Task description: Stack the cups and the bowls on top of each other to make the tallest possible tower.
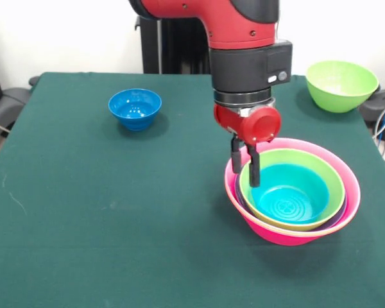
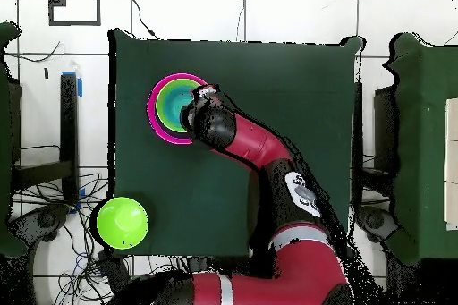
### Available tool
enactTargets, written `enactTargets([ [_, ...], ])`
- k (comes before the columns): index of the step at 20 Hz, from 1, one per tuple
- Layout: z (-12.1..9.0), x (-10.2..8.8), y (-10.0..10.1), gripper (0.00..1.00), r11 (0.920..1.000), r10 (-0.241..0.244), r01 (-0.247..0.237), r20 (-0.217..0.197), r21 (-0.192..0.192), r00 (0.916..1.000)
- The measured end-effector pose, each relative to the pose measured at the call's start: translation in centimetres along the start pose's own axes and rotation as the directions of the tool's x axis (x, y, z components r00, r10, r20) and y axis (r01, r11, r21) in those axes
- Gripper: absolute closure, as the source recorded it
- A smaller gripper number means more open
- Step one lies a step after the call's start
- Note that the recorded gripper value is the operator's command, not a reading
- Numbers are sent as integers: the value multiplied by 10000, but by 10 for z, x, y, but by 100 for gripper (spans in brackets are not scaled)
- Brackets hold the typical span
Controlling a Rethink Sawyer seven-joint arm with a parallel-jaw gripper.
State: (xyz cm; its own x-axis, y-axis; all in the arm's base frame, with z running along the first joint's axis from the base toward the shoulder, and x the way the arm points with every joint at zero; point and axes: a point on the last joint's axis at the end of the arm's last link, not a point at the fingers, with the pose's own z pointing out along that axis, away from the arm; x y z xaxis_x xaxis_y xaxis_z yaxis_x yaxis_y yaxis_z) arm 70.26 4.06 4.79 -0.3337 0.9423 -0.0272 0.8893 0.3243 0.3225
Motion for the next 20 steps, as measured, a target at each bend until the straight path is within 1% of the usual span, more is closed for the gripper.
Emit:
enactTargets([
  [3,-1,-5,-4,0,10000,14,-15,128,77,9999],
  [6,-7,-13,-7,0,9999,23,-26,272,102,9996],
  [11,-33,-38,-16,0,9998,-37,26,520,206,9986],
  [13,-47,-51,-23,0,9995,9,-26,518,325,9987],
  [14,-58,-62,-29,0,9990,90,-111,484,443,9988],
  [20,-90,-95,-55,0,9954,424,-457,401,840,9983],
])
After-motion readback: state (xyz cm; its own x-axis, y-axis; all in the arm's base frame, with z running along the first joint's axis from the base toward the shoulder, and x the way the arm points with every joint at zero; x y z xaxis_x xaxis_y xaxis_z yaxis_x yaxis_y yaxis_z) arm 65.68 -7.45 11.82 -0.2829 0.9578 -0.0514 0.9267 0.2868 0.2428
